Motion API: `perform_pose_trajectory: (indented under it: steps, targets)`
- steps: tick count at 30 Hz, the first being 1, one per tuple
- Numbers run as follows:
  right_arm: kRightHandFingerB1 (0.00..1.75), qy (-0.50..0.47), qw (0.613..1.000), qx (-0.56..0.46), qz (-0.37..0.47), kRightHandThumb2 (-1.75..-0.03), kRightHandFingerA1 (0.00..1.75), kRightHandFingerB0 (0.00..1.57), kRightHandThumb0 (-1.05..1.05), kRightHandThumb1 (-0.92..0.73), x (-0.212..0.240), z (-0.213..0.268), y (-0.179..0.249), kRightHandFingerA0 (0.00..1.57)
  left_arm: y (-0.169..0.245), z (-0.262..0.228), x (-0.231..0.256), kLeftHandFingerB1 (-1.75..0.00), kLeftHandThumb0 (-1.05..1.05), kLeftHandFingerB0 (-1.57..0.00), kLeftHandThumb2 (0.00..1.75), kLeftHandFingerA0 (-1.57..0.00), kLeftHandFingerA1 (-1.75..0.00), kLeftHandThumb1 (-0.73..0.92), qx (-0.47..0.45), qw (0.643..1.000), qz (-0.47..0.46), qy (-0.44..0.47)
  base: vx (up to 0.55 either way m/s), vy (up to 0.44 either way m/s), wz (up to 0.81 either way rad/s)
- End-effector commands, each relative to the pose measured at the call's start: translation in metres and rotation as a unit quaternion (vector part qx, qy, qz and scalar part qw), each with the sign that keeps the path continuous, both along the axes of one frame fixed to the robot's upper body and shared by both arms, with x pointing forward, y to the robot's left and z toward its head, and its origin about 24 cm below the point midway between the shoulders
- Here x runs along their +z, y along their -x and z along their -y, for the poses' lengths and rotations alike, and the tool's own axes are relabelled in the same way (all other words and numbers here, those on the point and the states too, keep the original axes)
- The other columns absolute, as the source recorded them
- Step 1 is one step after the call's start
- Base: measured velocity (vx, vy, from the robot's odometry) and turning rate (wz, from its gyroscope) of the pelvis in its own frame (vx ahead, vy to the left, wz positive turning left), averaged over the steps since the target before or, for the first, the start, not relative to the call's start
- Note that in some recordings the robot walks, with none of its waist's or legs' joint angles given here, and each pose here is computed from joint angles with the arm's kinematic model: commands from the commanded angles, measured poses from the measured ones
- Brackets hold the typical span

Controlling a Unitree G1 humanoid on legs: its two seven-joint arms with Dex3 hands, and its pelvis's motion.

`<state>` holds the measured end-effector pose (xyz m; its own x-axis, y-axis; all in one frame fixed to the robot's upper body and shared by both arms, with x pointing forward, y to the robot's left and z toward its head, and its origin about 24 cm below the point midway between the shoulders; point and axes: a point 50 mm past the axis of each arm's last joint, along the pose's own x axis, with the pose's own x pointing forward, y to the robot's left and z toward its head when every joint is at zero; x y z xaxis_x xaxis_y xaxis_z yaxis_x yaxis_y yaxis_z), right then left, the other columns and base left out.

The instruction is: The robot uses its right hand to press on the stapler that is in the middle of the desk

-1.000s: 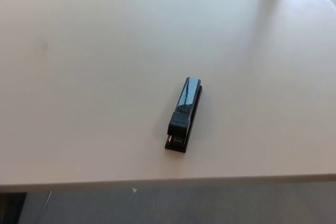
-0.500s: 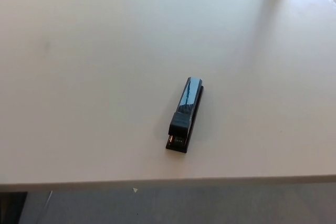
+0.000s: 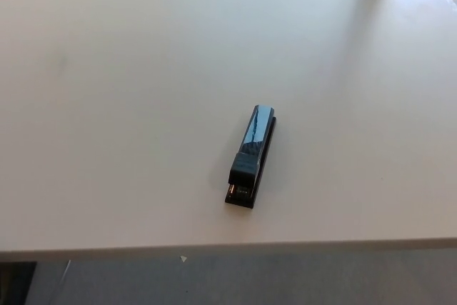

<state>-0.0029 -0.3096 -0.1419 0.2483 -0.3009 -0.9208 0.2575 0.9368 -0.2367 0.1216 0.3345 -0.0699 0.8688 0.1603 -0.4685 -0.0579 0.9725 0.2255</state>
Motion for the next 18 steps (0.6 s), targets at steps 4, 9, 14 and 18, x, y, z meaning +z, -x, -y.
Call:
perform_pose_trajectory:
  steps: [4, 9, 14, 18]
  targets:
    - [0.48, 0.082, 0.989, 0.106, -0.066, -0.63, 0.5, 0.67, -0.33, -0.69, 0.0056, 0.0171, 0.0022, 0.71, -0.0005, -0.016, 0.006, -0.48, -0.86, -0.07, 1.14, -0.07, -0.51, 0.75, 0.024, 1.0, -0.004, 0.004, 0.0, 0.0, 0.0]
    - [0.48, 0.084, 0.988, 0.11, -0.068, -0.63, 0.5, 0.67, -0.33, -0.69, 0.0055, 0.0171, 0.0025, 0.71, 0.0011, -0.0171, 0.0056, -0.46, -0.86, -0.07, 1.16, -0.04, -0.5, 0.77, 0.019, 1.0, -0.009, 0.003, 0.0, 0.0, 0.0]
    - [0.48, 0.085, 0.988, 0.111, -0.068, -0.63, 0.5, 0.67, -0.33, -0.69, 0.0056, 0.0173, 0.002, 0.71, 0.0009, -0.0173, 0.0061, -0.46, -0.85, -0.07, 1.15, -0.04, -0.5, 0.76, 0.02, 1.0, -0.009, 0.006, 0.0, 0.0, 0.0]
    - [0.48, 0.086, 0.988, 0.111, -0.067, -0.63, 0.5, 0.67, -0.33, -0.69, 0.0057, 0.0175, 0.0013, 0.71, 0.0002, -0.0167, 0.0062, -0.47, -0.85, -0.08, 1.14, -0.07, -0.51, 0.75, 0.021, 1.0, -0.006, 0.004, 0.0, 0.0, 0.0]
